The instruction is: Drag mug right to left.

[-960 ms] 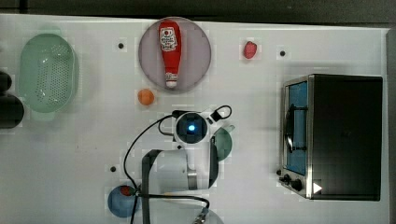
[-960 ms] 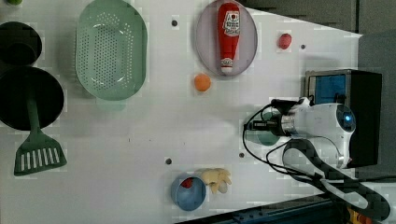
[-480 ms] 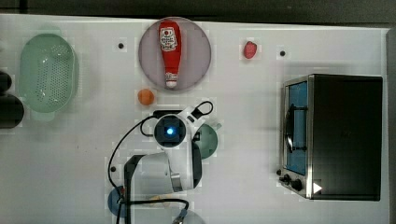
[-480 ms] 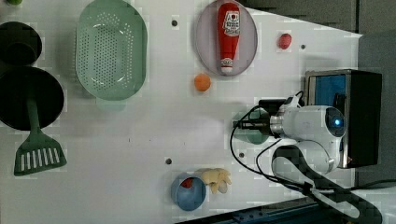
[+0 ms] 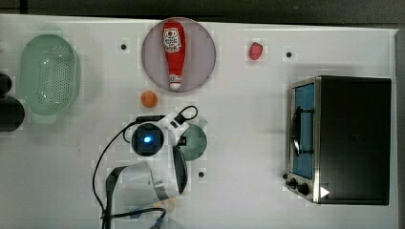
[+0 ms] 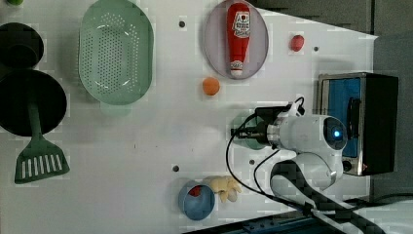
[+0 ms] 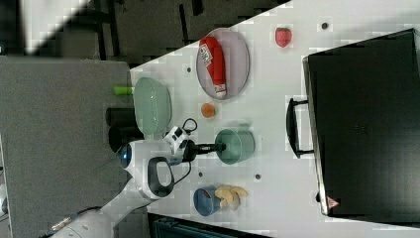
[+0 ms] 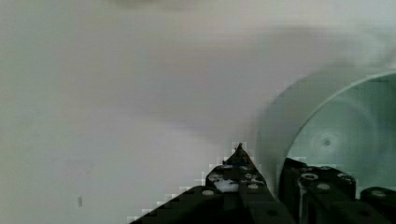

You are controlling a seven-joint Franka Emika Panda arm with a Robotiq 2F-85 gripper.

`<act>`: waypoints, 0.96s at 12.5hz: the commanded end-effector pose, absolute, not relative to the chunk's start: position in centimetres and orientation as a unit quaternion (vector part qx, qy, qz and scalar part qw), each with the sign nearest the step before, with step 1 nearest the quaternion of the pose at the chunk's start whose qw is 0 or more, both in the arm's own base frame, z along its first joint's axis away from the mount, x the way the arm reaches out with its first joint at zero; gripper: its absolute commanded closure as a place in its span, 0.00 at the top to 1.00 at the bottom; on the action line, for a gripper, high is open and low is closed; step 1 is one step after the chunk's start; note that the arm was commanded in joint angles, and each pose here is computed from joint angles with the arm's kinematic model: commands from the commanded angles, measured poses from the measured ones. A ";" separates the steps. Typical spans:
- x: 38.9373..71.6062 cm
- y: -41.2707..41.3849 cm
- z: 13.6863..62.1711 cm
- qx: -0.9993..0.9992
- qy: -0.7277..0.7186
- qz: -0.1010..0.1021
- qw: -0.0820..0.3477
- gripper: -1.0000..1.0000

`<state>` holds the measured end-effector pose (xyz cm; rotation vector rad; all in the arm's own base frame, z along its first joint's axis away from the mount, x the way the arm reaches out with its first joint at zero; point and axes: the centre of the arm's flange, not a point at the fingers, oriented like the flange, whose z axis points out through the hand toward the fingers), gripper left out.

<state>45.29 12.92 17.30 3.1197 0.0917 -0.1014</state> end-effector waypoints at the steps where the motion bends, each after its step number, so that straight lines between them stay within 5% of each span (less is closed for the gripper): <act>1: 45.6 17.6 19.1 0.999 0.040 -0.007 0.002 0.17; 12: 46.2 26.5 18.6 1.000 0.013 -0.003 -0.002 0.17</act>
